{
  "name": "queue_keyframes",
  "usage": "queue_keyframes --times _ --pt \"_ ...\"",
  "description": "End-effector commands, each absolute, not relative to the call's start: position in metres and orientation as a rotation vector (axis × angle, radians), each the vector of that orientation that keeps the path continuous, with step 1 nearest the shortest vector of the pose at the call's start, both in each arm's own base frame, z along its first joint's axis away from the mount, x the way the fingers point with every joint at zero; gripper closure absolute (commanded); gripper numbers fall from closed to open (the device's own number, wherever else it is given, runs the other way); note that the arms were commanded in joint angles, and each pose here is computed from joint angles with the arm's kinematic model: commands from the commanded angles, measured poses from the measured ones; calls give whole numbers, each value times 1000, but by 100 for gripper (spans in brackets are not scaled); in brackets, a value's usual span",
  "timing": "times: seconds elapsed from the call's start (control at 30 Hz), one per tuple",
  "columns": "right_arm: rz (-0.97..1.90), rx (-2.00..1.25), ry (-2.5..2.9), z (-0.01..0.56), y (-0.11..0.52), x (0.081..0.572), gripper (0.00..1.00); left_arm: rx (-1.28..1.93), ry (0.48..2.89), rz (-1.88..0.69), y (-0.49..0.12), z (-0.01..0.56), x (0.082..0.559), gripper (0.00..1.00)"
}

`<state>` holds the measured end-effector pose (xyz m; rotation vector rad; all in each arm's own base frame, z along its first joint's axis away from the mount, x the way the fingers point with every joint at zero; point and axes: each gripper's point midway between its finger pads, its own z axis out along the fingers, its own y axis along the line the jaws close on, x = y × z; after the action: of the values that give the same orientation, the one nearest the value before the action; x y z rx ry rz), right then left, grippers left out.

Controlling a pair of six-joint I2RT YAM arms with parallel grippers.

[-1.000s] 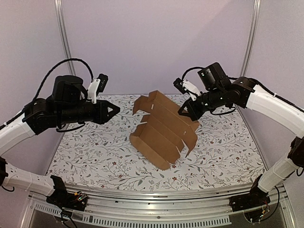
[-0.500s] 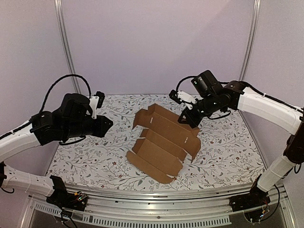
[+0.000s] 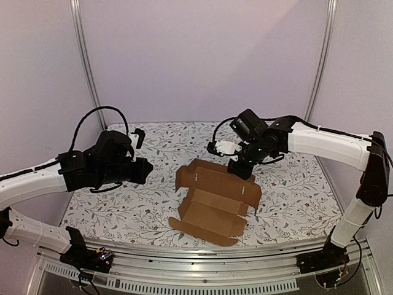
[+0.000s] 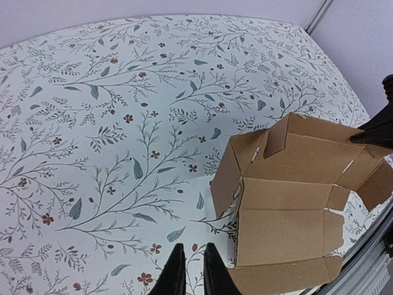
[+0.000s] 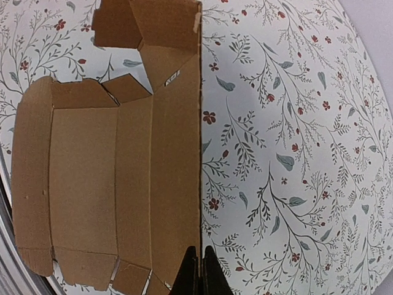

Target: Fold the paper box

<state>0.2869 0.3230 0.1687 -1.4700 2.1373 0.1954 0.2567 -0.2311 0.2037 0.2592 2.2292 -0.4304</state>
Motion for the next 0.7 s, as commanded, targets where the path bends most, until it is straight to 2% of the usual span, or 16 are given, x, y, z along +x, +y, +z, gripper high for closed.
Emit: queue_keyframes --times 0.0,0.67 --pt "101 -1500 2119 149 322 295 100 232 2252 -434 -230 186 259 88" --pt "285 -1416 2061 166 320 267 100 261 2346 -553 -268 126 284 92"
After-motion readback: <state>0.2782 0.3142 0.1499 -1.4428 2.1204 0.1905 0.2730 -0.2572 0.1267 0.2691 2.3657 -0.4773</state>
